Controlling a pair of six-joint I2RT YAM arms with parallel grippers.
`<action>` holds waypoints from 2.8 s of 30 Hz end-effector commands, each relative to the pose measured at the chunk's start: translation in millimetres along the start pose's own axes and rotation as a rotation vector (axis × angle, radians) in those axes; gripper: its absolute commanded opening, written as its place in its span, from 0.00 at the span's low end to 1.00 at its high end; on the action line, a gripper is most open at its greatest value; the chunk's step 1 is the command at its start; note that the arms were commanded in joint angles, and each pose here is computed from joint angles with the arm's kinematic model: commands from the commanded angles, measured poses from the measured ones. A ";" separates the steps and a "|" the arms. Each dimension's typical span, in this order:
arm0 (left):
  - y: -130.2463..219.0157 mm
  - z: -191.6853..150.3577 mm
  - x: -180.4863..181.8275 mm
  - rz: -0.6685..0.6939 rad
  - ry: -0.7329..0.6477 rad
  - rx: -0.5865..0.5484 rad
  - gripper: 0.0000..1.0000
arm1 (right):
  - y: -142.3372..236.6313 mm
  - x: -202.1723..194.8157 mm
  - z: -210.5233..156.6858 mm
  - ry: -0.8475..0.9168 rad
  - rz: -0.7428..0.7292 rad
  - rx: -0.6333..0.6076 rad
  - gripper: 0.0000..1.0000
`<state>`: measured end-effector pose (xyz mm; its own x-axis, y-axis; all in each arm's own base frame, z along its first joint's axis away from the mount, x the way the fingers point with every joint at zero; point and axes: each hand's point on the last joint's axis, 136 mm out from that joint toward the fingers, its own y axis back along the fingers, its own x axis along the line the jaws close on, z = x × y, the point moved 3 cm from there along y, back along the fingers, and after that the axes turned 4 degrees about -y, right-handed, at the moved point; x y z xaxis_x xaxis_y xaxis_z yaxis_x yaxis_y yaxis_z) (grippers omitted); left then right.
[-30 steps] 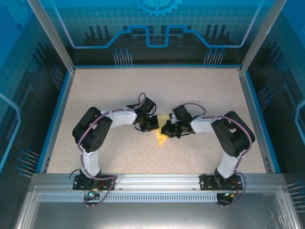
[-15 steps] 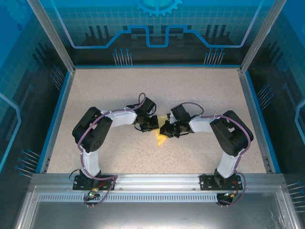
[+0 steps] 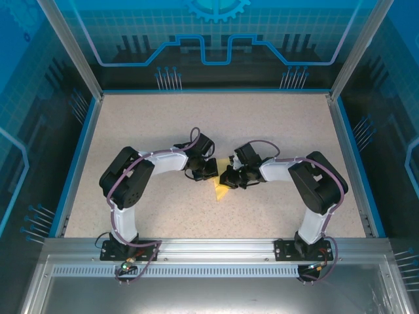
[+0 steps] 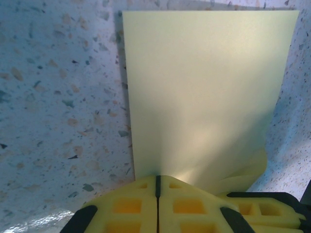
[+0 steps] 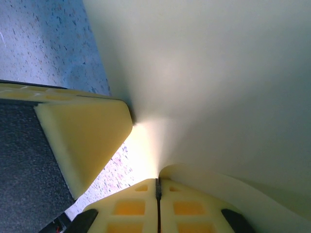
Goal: Fold a paper plane with a square sheet of paper (pick it up from the middle)
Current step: Third fold the triangle at the center of the table.
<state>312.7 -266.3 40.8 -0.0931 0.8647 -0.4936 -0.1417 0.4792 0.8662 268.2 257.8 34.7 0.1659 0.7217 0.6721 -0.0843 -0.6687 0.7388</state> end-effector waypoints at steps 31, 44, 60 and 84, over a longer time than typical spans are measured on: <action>-6.7 -7.1 13.5 0.056 -0.005 0.035 0.06 | -3.8 -17.7 -7.2 -0.031 -0.082 -0.007 0.09; 56.8 22.1 28.3 0.058 0.100 -0.140 0.08 | -5.6 -23.7 -11.0 -0.039 -0.097 0.006 0.33; 60.8 2.3 7.2 -0.114 0.060 -0.081 0.08 | -6.5 -30.1 -13.9 -0.040 -0.113 0.010 0.36; 15.3 -28.9 -13.3 -0.105 0.005 0.058 0.00 | -5.4 -50.0 -21.0 -0.057 -0.180 0.024 0.04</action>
<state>283.7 -267.7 59.3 -0.0992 0.7981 -0.5944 -0.1188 0.5835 0.8033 266.8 253.4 32.6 0.1564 0.7372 0.6573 -0.1174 -0.6469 0.7535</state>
